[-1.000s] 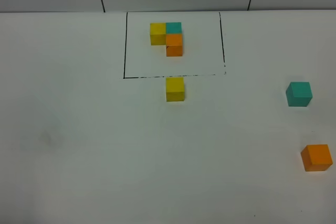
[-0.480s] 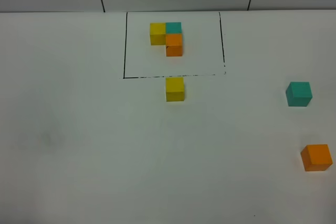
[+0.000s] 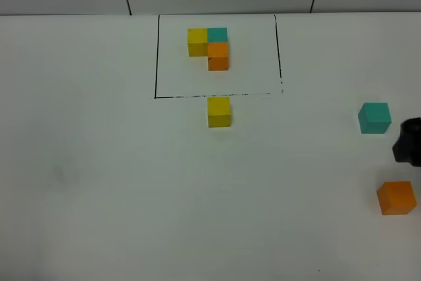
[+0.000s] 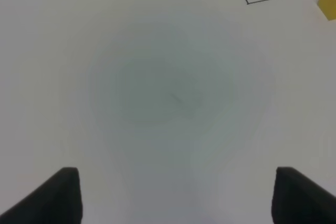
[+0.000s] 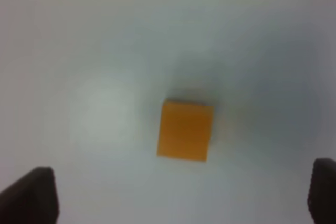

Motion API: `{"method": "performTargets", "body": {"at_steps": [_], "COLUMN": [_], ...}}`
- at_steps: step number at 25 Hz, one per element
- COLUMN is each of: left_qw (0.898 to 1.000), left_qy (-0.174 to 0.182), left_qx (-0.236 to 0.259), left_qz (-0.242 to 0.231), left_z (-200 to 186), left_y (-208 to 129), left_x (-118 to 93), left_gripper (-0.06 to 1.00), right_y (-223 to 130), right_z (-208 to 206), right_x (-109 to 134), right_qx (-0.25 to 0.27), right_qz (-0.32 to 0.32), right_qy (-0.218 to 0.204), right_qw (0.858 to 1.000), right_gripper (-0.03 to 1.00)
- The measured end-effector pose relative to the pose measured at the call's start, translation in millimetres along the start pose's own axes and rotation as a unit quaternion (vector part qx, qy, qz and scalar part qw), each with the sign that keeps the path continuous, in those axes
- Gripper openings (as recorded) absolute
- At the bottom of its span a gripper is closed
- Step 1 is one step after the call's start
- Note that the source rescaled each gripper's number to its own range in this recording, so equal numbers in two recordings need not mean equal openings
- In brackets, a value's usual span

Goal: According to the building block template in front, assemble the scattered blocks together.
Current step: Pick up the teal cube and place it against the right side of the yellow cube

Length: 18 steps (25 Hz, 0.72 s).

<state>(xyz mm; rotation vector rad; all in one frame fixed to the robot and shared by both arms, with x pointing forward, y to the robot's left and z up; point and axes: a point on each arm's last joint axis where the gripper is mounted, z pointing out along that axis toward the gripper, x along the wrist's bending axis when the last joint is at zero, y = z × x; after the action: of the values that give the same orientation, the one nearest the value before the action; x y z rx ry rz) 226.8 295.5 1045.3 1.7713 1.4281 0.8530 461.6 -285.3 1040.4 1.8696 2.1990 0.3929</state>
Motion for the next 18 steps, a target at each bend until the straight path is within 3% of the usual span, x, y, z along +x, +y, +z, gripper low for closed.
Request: {"method": "performTargets", "body": {"at_steps": [8, 18], "left_qw": [1.000, 1.000], "left_qy": [0.000, 0.000], "left_qx": [0.000, 0.000], "left_qz": [0.000, 0.000], "left_z": [0.0, 0.0], "left_y": [0.0, 0.0], "left_x": [0.0, 0.0], "left_gripper": [0.68, 0.68], "right_y": [67.8, 94.5], "right_z": [71.4, 127.1], "right_x": [-11.1, -16.7], "right_qx": [0.017, 0.028], "right_qz": [0.019, 0.025], "right_qy": [-0.002, -0.002], "right_qw": [1.000, 0.999], "right_gripper": [1.00, 1.00]}}
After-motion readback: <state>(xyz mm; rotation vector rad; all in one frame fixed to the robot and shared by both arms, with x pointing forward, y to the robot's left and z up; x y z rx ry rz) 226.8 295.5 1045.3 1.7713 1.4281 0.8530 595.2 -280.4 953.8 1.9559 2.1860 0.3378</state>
